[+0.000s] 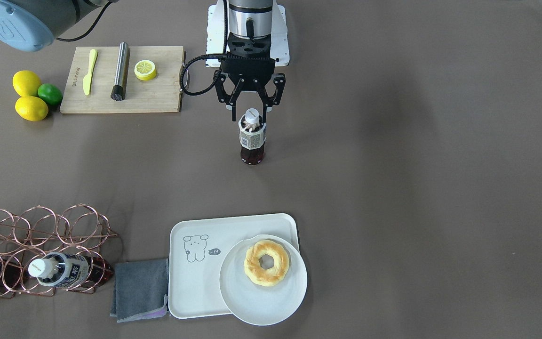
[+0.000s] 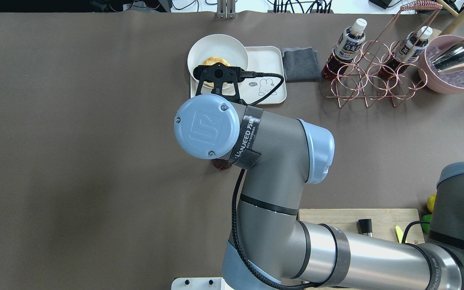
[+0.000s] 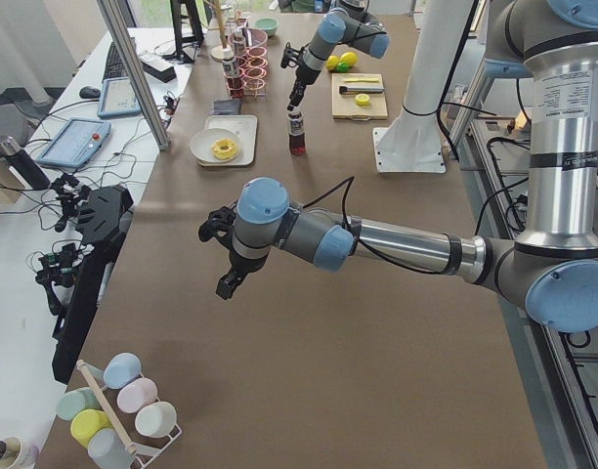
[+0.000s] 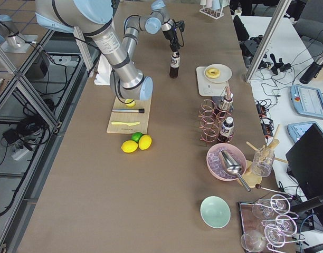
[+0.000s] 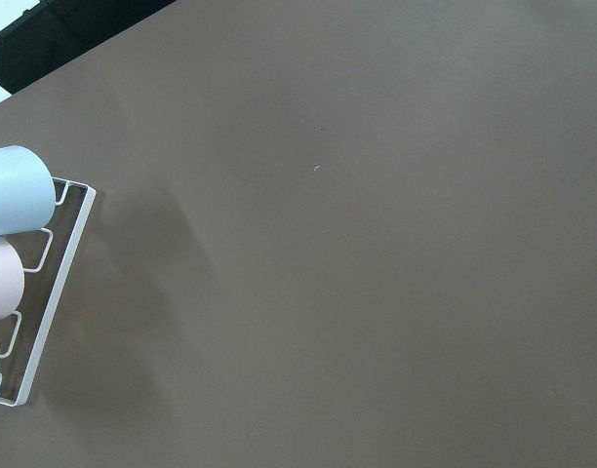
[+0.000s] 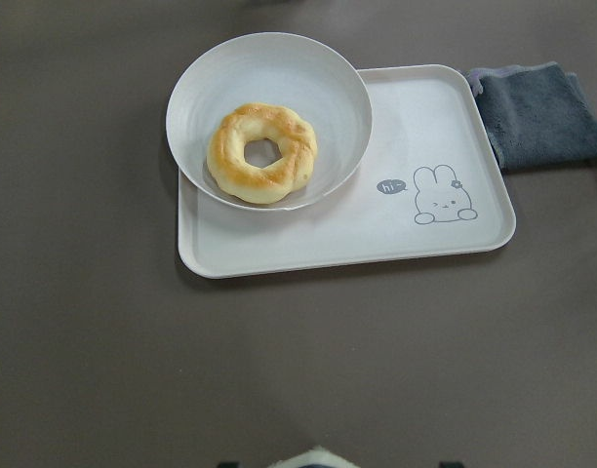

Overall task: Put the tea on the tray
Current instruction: 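Carry the bottle toward the robot and set it upright on the table, then withdraw the right gripper toward the rack while the left arm reaches toward the bottle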

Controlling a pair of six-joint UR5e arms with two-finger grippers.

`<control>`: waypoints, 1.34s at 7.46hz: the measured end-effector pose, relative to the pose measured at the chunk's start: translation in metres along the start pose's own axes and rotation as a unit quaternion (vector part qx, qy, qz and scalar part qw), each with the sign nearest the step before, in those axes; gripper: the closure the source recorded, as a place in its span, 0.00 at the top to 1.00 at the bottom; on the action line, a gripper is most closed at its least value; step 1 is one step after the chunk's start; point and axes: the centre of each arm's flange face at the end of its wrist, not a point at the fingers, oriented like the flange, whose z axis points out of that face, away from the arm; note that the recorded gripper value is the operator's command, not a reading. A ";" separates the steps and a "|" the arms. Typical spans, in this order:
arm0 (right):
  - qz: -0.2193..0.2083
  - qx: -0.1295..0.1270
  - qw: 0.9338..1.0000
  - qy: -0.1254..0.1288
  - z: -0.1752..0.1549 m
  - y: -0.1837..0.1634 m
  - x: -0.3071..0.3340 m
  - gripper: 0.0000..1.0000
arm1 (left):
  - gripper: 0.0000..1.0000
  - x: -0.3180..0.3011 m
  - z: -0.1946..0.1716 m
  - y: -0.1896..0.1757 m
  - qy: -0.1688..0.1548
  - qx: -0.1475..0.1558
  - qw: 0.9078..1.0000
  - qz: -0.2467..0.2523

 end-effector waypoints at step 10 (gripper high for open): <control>-0.036 -0.039 0.998 -0.044 0.053 -0.100 0.184 1.00 | 0.99 0.306 0.032 -0.201 0.122 0.068 0.982 -0.127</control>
